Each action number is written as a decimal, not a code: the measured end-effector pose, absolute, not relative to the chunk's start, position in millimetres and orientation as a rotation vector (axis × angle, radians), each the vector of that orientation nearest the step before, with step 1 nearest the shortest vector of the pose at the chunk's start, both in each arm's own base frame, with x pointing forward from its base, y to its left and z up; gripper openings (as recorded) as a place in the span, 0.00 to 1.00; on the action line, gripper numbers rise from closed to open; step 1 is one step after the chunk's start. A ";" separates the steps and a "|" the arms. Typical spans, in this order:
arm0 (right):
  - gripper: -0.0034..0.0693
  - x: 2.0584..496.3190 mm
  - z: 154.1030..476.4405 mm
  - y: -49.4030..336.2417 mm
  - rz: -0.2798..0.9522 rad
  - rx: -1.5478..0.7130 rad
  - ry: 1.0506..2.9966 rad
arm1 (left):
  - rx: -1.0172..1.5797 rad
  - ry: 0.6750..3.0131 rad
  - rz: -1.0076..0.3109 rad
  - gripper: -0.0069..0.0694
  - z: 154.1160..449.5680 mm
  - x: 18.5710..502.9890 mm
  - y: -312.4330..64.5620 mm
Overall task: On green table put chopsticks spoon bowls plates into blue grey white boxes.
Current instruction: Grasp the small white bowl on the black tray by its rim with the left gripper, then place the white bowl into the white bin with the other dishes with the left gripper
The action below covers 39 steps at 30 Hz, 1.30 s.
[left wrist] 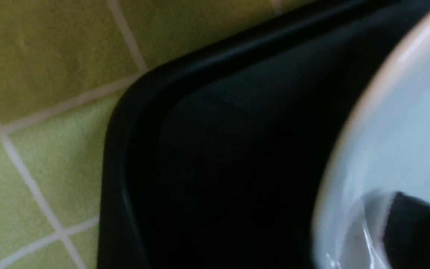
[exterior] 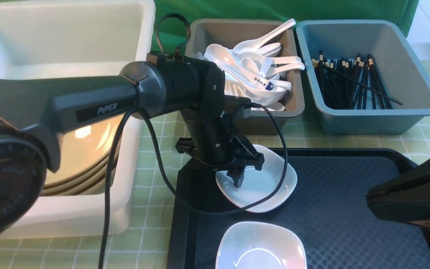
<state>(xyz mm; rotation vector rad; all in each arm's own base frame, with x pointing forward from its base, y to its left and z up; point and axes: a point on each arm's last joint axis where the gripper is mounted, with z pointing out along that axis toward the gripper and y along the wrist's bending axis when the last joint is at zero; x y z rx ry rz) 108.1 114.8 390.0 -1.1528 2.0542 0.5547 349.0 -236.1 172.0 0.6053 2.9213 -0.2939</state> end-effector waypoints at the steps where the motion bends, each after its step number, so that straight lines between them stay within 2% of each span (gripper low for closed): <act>1: 0.08 108.1 390.0 114.8 0.555 -1.153 2.054 | 0.584 2.929 -0.304 0.32 171.1 350.6 -234.1; 3: 0.08 108.1 390.0 114.8 0.556 -1.150 2.056 | 0.506 2.935 -0.375 0.20 174.0 355.2 -229.8; 4: 0.08 108.1 390.0 114.8 0.557 -1.149 2.057 | 0.476 2.939 -0.411 0.18 176.8 356.6 -227.3; 9: 0.08 108.8 390.7 115.0 0.557 -1.139 2.051 | 0.474 2.927 -0.558 0.11 194.1 358.8 -214.8; 12: 0.08 109.7 391.9 115.7 0.563 -1.125 2.037 | 0.498 2.907 -0.575 0.11 211.0 356.8 -205.5; 14: 0.08 110.8 394.7 117.6 0.586 -1.099 2.009 | 0.505 2.848 -0.583 0.11 242.5 350.9 -192.8; 15: 0.08 110.8 395.0 117.9 0.591 -1.096 2.007 | 0.504 2.834 -0.586 0.11 248.6 349.4 -191.3; 17: 0.08 112.4 398.6 120.0 0.613 -1.065 1.969 | 0.493 2.766 -0.598 0.11 284.1 339.2 -177.0; 21: 0.08 118.3 401.9 127.4 0.625 -1.097 1.879 | 0.411 2.642 -0.597 0.11 343.9 312.5 -134.1; 23: 0.08 123.1 403.3 133.3 0.641 -1.122 1.866 | 0.319 2.608 -0.575 0.11 360.0 294.4 -103.3; 28: 0.08 142.3 411.4 151.9 0.655 -1.195 1.827 | -0.026 2.556 -0.482 0.11 366.6 246.5 -17.7; 31: 0.08 155.7 415.7 162.0 0.657 -1.196 1.824 | -0.362 2.450 -0.356 0.11 370.4 219.0 45.9; 32: 0.09 156.6 415.8 162.7 0.656 -1.196 1.824 | -0.385 2.441 -0.348 0.11 370.0 217.6 49.6; 33: 0.09 162.1 417.0 167.0 0.658 -1.197 1.822 | -0.556 2.373 -0.274 0.11 371.2 207.4 77.8; 35: 0.09 169.2 416.5 173.0 0.668 -1.200 1.825 | -0.732 2.281 -0.169 0.11 371.4 199.4 108.3; 37: 0.09 171.2 415.5 175.1 0.676 -1.202 1.829 | -0.809 2.267 -0.105 0.11 368.2 195.9 123.5; 38: 0.10 173.1 413.6 177.5 0.692 -1.200 1.837 | -0.885 2.286 -0.012 0.11 361.9 192.9 139.8; 39: 0.10 173.4 413.4 177.6 0.691 -1.201 1.838 | -0.905 2.292 -0.007 0.11 359.5 193.6 142.2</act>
